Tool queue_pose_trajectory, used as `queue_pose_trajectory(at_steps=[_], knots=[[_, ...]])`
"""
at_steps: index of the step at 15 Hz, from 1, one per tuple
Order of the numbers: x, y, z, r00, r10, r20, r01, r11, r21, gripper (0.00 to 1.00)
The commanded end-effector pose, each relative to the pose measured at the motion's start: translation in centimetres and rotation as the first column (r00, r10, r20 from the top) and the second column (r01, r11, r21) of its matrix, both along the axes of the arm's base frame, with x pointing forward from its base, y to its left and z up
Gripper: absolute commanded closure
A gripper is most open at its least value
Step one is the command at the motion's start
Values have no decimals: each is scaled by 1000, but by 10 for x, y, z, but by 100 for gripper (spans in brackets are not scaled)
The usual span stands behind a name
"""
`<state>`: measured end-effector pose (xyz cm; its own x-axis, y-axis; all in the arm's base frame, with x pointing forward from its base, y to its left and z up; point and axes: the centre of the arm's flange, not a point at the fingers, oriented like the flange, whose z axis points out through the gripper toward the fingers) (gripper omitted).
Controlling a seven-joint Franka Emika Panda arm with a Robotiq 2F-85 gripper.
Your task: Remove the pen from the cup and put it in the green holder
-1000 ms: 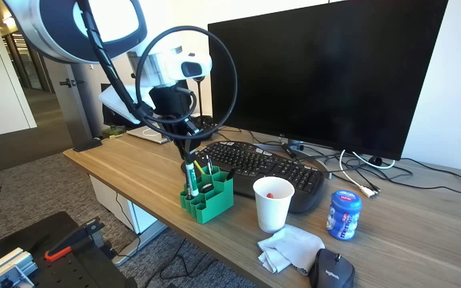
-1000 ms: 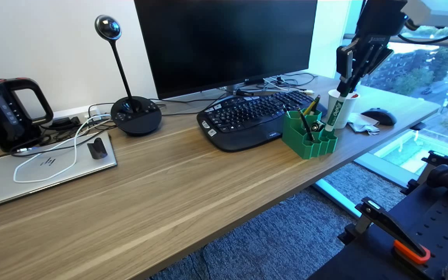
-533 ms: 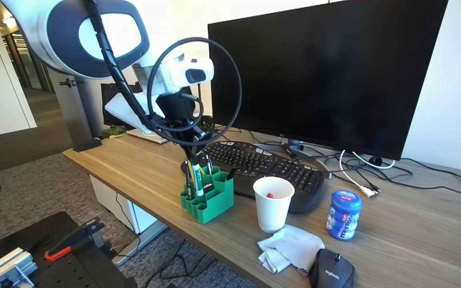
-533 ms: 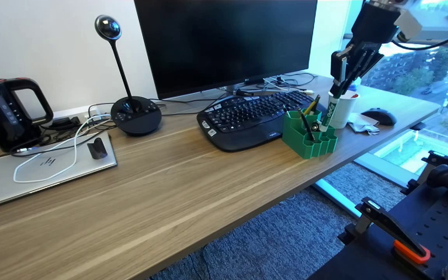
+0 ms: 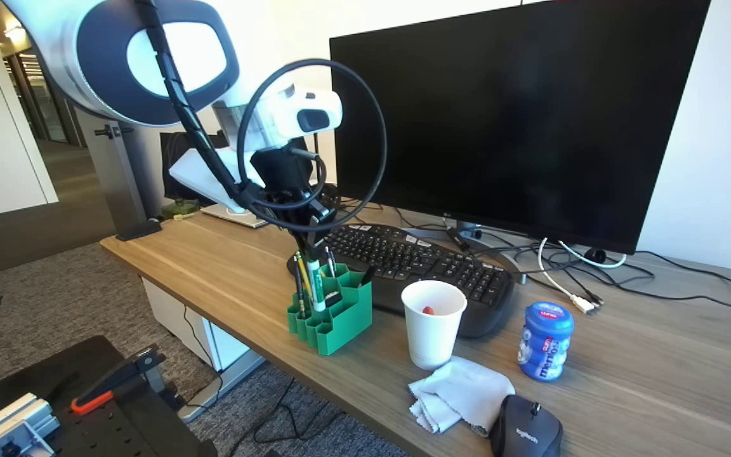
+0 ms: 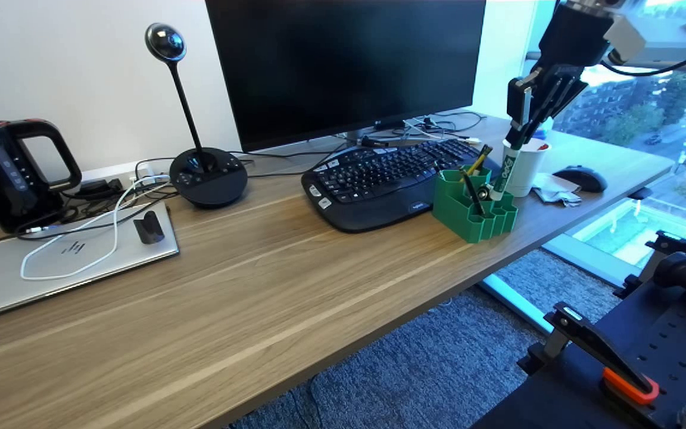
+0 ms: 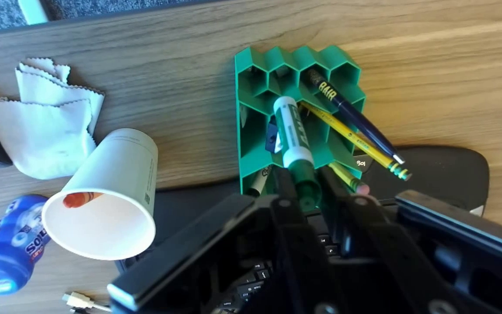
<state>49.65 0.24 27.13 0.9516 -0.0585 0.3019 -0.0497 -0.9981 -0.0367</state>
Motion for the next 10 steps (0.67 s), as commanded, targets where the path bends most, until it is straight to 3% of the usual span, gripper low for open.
queue_pose_trajectory(at_steps=[1, 10], knots=[[3, -9, 6, 1000, 3, 29, -3, 1000, -9, 95], [3, -18, 23, 999, -29, 43, 29, 1000, -3, 95]])
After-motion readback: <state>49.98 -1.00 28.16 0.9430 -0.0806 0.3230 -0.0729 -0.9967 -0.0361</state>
